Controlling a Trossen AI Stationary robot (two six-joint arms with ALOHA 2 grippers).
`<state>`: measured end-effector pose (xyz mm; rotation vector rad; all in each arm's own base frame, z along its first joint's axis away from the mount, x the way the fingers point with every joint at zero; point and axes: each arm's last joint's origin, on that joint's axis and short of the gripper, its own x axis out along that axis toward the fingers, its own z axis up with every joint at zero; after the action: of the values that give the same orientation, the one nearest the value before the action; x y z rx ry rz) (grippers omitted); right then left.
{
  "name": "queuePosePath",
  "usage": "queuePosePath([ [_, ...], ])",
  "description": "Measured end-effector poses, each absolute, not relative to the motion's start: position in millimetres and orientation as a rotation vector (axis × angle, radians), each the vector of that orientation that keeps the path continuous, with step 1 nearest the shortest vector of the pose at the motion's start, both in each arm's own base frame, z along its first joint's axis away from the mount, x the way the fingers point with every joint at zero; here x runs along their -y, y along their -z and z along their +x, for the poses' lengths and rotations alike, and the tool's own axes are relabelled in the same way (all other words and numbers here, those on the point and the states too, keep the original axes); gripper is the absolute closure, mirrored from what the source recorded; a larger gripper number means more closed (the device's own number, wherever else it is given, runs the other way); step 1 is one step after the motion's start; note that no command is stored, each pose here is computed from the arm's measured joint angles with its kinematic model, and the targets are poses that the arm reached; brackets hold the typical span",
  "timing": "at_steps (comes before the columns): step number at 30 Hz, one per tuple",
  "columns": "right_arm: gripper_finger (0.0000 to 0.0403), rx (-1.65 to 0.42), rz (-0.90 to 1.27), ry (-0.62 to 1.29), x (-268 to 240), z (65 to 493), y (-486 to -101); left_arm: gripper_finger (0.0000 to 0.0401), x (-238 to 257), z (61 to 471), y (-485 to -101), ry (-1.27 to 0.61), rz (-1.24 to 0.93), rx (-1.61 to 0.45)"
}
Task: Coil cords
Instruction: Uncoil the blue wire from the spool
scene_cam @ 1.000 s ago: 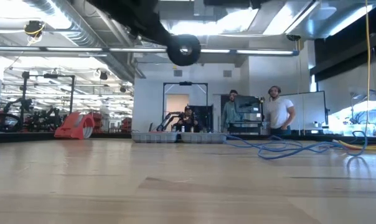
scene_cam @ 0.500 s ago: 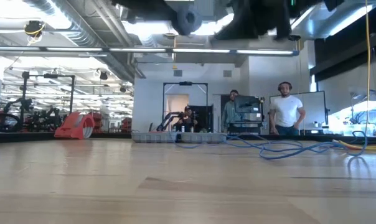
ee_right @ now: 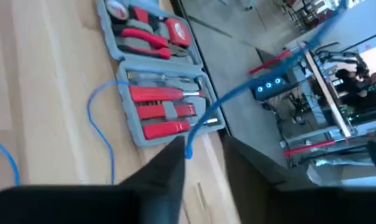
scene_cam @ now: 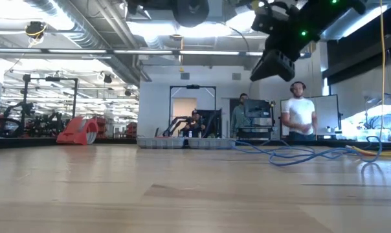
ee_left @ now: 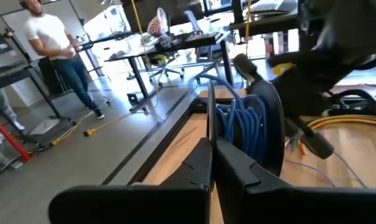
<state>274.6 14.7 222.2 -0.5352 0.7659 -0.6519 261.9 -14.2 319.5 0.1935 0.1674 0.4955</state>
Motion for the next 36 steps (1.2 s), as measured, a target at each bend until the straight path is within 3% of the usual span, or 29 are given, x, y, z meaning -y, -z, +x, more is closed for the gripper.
queuePosePath([
  [8,0.0224,-0.709,-0.579,0.627,-23,274,-248,0.0401,16,261,-314,-0.483,0.208,-0.224],
  [13,0.0219,-0.672,-0.611,0.488,-41,275,-263,0.0401,16,260,-309,-0.479,0.232,-0.28],
  [19,0.0219,-0.663,-0.638,0.476,-56,257,-279,0.0401,17,258,-302,-0.417,0.249,-0.343],
  [26,0.0219,-0.582,-0.503,0.159,-51,258,-272,0.0401,24,262,-299,-0.232,0.313,-0.358],
  [30,0.0219,-0.537,-0.449,0.054,-39,265,-265,0.0401,27,268,-296,-0.237,0.41,-0.363],
  [36,0.0219,-0.572,-0.433,0.078,-26,264,-262,0.0401,39,279,-278,-0.386,0.755,-0.495],
])
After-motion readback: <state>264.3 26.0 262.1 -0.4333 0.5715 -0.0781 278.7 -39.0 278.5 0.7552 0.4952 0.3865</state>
